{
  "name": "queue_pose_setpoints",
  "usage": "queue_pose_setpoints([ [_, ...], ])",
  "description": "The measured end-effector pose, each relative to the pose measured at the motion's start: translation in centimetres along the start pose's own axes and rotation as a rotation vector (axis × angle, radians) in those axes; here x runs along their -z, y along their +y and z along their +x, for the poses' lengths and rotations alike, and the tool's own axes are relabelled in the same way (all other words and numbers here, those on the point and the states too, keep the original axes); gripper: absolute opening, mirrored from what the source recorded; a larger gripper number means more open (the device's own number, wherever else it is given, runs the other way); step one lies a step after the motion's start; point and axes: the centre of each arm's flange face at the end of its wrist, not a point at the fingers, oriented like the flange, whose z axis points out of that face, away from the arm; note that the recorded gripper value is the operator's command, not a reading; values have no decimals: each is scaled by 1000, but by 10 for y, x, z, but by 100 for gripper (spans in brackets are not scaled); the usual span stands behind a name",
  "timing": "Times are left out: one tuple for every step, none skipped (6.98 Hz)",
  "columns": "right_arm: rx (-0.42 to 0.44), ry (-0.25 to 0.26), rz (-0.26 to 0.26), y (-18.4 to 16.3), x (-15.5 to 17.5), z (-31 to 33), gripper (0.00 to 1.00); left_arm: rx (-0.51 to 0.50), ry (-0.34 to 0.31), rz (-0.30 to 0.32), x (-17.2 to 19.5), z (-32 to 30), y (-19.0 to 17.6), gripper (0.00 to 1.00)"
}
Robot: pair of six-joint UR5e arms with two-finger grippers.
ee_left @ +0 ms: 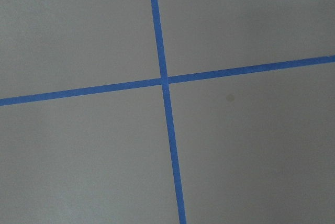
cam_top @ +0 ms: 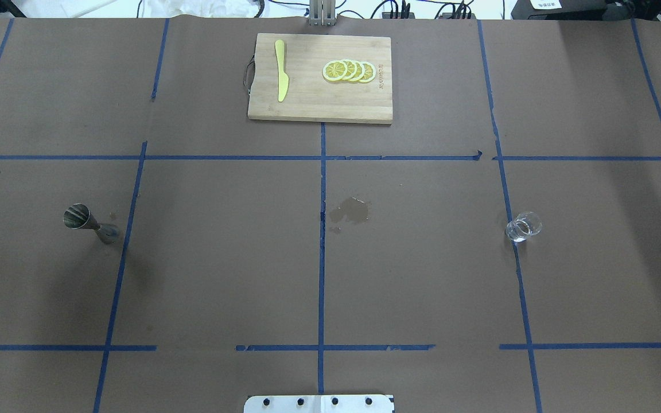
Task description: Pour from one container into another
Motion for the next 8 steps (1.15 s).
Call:
queue_pose_setpoints([
  [2,-7,3,0,1,-1,100,-7,-1,7,2,2,-2,100],
  [3,-15,5,0,1,-3,100,-26,3,24,3,4,-4,100],
  [3,-19,6,0,2,-3,100,-56,16,53,3,6,-4,100],
  [4,-21,6,0,2,-4,100,-73,44,70,1,7,-1,100],
  [5,-22,7,-1,2,-4,100,-73,72,76,-1,8,1,100],
  [6,-22,8,-1,3,-5,100,-64,84,82,-1,10,1,100],
  [6,-24,8,-1,3,-5,100,-67,89,97,0,12,0,100],
  [6,-25,9,0,3,-5,100,-92,89,124,2,15,-2,100],
])
